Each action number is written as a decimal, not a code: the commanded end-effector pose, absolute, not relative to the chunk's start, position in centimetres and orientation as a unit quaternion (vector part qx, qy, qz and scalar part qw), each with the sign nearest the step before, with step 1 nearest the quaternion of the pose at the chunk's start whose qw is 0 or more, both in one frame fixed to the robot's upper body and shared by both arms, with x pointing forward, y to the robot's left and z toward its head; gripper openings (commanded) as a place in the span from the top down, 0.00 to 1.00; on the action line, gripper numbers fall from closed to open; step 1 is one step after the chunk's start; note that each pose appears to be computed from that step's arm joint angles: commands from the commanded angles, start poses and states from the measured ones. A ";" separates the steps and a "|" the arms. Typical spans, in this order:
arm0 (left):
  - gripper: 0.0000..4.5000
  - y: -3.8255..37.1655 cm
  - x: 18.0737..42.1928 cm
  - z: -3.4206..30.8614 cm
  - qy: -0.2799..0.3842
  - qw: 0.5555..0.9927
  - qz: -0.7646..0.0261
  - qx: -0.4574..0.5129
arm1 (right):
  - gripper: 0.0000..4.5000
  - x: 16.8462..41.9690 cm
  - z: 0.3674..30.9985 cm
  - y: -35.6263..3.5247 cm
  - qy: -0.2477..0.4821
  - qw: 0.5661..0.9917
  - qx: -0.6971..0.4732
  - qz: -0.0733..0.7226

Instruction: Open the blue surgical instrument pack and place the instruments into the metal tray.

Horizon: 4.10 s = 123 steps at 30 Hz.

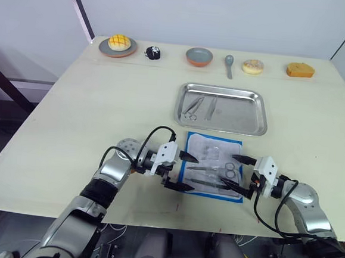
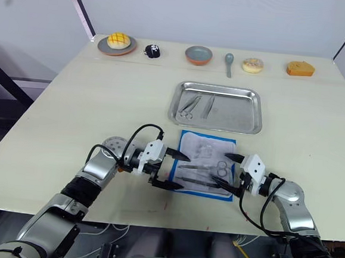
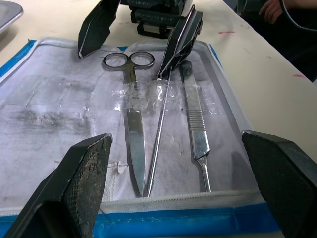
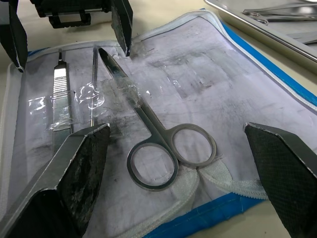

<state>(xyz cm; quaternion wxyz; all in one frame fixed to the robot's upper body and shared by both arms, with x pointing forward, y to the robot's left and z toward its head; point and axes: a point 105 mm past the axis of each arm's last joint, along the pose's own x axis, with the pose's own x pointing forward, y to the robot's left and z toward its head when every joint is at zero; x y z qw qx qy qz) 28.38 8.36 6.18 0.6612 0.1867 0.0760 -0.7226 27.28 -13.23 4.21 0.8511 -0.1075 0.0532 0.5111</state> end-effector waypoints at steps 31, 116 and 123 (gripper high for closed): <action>0.02 9.6 27.0 -1.1 0.192 0.640 -0.723 0.176 | 0.00 27.0 7.9 -14.7 0.010 0.867 -0.087 0.490; 0.02 8.1 25.9 -2.4 0.202 0.634 -0.732 0.148 | 0.00 29.1 7.9 -12.3 0.184 0.767 -0.252 0.561; 0.02 8.2 25.9 -2.4 0.203 0.637 -0.729 0.147 | 0.00 29.0 7.9 -12.4 0.189 0.761 -0.253 0.566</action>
